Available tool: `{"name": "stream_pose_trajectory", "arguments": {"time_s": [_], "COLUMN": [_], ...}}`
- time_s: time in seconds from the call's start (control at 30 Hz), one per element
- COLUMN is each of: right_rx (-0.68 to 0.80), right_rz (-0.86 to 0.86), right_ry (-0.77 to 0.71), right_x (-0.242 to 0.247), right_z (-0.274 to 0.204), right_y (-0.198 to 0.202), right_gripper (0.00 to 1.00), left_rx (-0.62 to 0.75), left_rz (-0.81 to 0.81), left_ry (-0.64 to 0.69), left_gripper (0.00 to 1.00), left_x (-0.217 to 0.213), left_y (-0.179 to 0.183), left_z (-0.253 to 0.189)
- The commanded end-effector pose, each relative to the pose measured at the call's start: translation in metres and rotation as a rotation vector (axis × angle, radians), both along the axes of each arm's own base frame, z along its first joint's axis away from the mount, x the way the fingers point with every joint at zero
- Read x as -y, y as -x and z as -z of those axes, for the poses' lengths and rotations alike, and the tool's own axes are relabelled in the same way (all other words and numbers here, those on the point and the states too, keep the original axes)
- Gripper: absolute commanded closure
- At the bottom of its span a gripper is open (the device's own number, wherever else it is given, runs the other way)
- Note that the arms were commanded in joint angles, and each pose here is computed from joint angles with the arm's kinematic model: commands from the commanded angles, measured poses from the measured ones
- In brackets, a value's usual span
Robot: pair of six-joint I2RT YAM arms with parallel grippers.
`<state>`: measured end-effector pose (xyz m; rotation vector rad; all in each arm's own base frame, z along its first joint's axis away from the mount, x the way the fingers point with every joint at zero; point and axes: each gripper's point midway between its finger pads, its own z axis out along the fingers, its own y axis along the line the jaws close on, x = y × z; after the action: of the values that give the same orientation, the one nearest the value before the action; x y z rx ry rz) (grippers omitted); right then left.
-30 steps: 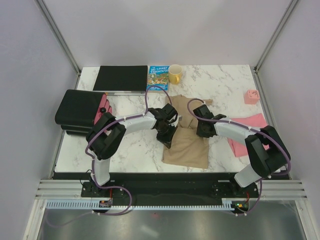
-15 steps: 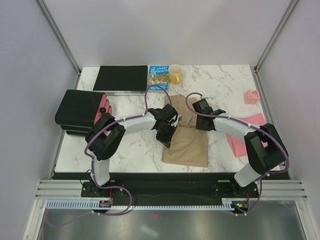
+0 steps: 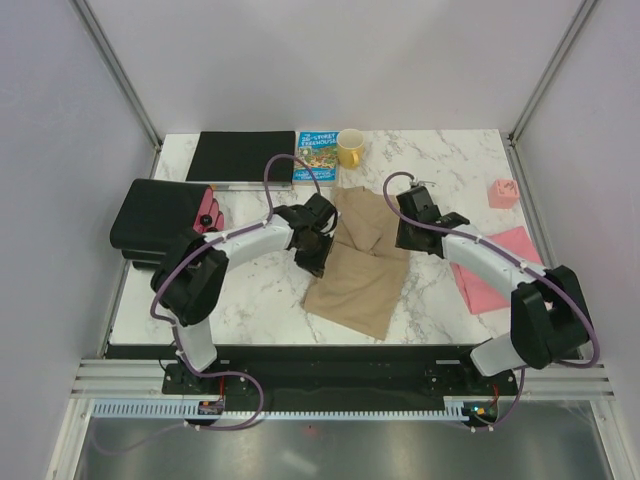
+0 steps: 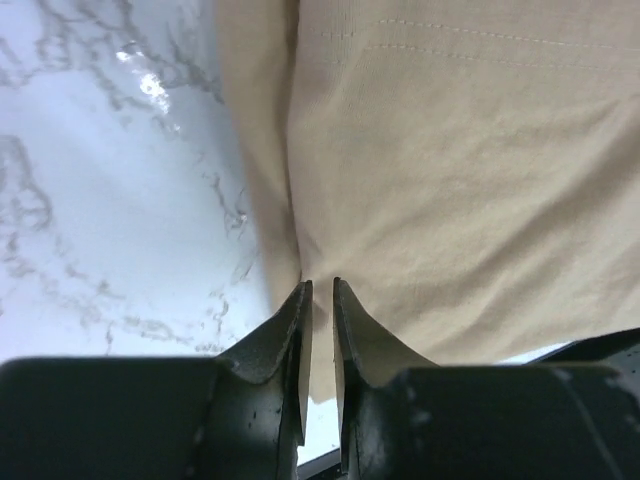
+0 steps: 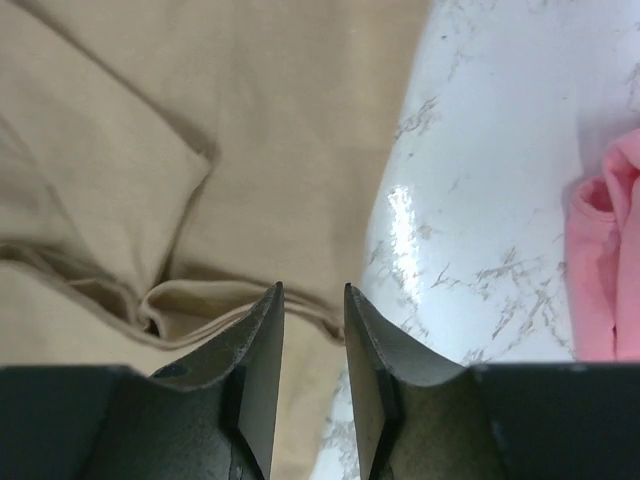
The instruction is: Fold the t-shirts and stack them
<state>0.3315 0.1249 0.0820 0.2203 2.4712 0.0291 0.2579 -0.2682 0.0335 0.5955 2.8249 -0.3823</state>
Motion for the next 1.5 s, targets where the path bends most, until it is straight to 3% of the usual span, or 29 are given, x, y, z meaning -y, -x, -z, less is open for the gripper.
{"name": "stream_pose_trajectory", "arguments": {"time_s": [0.0,0.13,0.23,0.33,0.47,0.73,1.0,1.47], "right_rx": [-0.018,-0.085,-0.151,-0.139,-0.146,-0.206,-0.243,-0.297], "right_rz": [-0.035,-0.032,-0.055,-0.089,-0.129,-0.145,-0.146,-0.151], "right_ry": [-0.117,-0.151,-0.196,-0.269,-0.38,-0.469,-0.558,-0.58], "right_x": [-0.013,-0.013,-0.017,-0.022,-0.032,-0.037,-0.041,-0.042], "right_z": [-0.015,-0.002,0.008,0.008,0.016,0.037,0.053,0.07], "right_y": [0.022,0.046,0.07,0.087,0.112,0.142,0.17,0.191], "right_gripper": [0.63,0.63,0.52,0.48,0.44,0.44,0.44,0.45], "left_rx": [0.09,0.112,0.069,0.029,-0.023,-0.073,-0.163,-0.252], "left_rz": [0.024,0.027,0.041,0.014,-0.093,-0.121,-0.079,-0.072], "left_ry": [0.037,0.052,0.049,0.043,0.12,0.172,0.253,0.268], "left_gripper": [0.79,0.77,0.7,0.69,0.52,0.48,0.44,0.43], "left_x": [-0.003,-0.009,-0.015,-0.027,-0.045,-0.047,-0.037,-0.033], "left_y": [-0.006,0.0,0.014,0.023,0.016,0.012,0.036,0.048], "left_z": [-0.041,-0.058,-0.048,-0.033,-0.024,-0.015,-0.004,0.012]}}
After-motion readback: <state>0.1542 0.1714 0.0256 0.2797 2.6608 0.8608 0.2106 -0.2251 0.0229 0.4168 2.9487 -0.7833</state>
